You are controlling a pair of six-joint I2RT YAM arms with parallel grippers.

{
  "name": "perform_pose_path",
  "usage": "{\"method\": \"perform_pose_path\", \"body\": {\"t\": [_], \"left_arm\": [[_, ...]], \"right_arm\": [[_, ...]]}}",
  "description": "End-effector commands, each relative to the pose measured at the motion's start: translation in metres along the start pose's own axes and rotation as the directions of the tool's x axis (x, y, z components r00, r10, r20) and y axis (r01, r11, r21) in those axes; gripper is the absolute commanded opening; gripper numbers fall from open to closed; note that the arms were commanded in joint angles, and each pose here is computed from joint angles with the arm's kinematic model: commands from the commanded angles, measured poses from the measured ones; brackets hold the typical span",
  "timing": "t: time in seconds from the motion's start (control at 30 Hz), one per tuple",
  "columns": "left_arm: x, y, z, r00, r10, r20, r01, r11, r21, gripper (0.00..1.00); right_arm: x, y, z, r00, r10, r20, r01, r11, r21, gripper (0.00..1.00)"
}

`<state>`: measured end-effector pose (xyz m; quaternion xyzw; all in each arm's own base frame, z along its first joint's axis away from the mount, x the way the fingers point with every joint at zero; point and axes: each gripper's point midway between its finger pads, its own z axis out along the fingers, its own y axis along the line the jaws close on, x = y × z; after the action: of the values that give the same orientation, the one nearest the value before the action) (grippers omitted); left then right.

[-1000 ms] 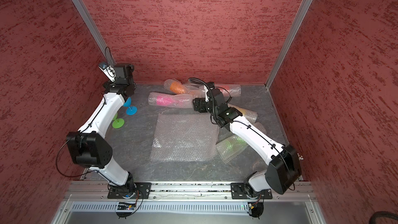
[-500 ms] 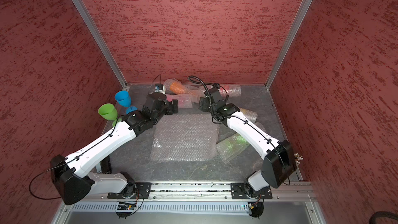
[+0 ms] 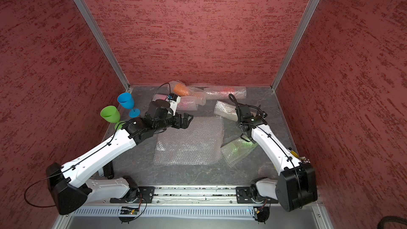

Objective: Unpack wine glasses from bubble wrap
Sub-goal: Pick up the bubble wrap from the center of the board.

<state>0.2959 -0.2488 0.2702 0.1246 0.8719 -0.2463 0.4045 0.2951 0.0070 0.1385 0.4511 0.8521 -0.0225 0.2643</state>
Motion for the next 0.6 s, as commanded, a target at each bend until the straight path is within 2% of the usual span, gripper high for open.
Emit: {"method": "perform_pose_path", "body": {"t": [0.0,0.13,0.27,0.57], "left_arm": [[0.001,-0.009,-0.003,1.000,-0.012,-0.009,0.013,0.998,0.062,1.00],[-0.002,0.000,-0.004,0.999,-0.042,0.006,0.042,0.999,0.022,1.00],[-0.005,0.007,-0.004,0.996,-0.085,0.008,0.084,0.996,0.018,1.00],[-0.002,0.018,0.005,0.988,-0.154,-0.013,0.154,0.988,0.012,1.00]], "right_arm": [[-0.017,0.013,0.010,0.995,0.092,0.029,-0.091,0.995,-0.037,0.99],[-0.022,-0.005,0.028,0.992,0.124,0.027,-0.125,0.992,0.034,0.99],[-0.018,-0.019,0.044,0.987,0.163,0.009,-0.164,0.986,0.039,0.99],[0.001,-0.027,0.081,0.990,0.136,-0.032,-0.131,0.984,0.123,0.99]]}}
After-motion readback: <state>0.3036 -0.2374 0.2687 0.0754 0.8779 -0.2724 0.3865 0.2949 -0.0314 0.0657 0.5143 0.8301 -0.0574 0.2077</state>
